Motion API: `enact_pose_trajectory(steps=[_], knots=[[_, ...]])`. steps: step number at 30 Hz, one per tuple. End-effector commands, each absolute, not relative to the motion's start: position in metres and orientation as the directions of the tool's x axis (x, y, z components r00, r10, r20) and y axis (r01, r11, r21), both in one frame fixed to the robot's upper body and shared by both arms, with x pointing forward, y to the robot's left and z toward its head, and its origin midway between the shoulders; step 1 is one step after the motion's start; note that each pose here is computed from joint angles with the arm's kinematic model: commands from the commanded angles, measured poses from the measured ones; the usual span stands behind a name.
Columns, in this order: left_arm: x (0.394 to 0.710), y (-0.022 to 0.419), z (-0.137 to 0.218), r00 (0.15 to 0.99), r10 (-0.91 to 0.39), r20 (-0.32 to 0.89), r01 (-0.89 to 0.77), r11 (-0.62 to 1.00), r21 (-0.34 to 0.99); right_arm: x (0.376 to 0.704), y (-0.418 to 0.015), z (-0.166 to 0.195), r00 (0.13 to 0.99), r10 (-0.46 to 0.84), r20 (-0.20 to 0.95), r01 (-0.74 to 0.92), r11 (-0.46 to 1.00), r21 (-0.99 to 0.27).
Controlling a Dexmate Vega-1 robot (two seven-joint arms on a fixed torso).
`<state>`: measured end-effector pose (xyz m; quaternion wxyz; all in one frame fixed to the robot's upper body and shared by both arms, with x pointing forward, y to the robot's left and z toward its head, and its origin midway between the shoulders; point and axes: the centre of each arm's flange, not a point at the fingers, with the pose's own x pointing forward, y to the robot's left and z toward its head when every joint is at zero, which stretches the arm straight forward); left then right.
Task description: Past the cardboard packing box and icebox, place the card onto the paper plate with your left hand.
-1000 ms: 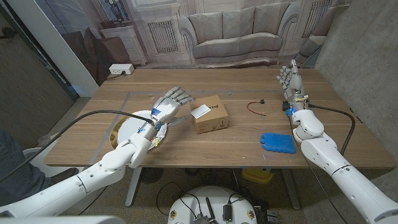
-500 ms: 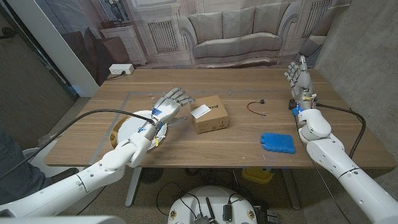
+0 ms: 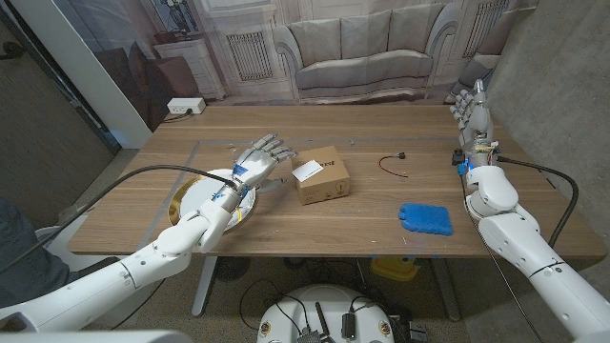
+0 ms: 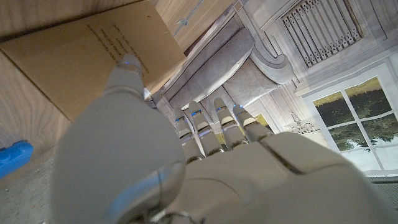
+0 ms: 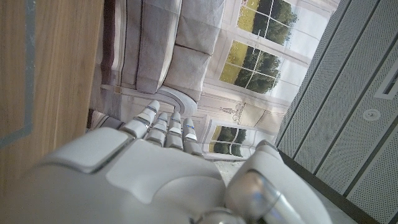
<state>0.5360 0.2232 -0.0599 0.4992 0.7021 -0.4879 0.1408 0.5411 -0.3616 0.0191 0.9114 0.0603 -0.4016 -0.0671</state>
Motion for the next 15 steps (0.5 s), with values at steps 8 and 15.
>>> enact_pose_trajectory(steps=[8, 15], knots=[[0.5429, 0.2144, -0.0592, 0.462, -0.558, 0.69, -0.816, 0.036, 0.576, 0.543, -0.3695, 0.0206, 0.672, -0.184, 0.717, 0.092, 0.982, 0.166], [0.5421, 0.21, -0.0616, 0.457, -0.562, 0.689, -0.812, 0.051, 0.581, 0.5418, -0.3723, 0.0182, 0.674, -0.194, 0.713, 0.094, 0.98, 0.177]])
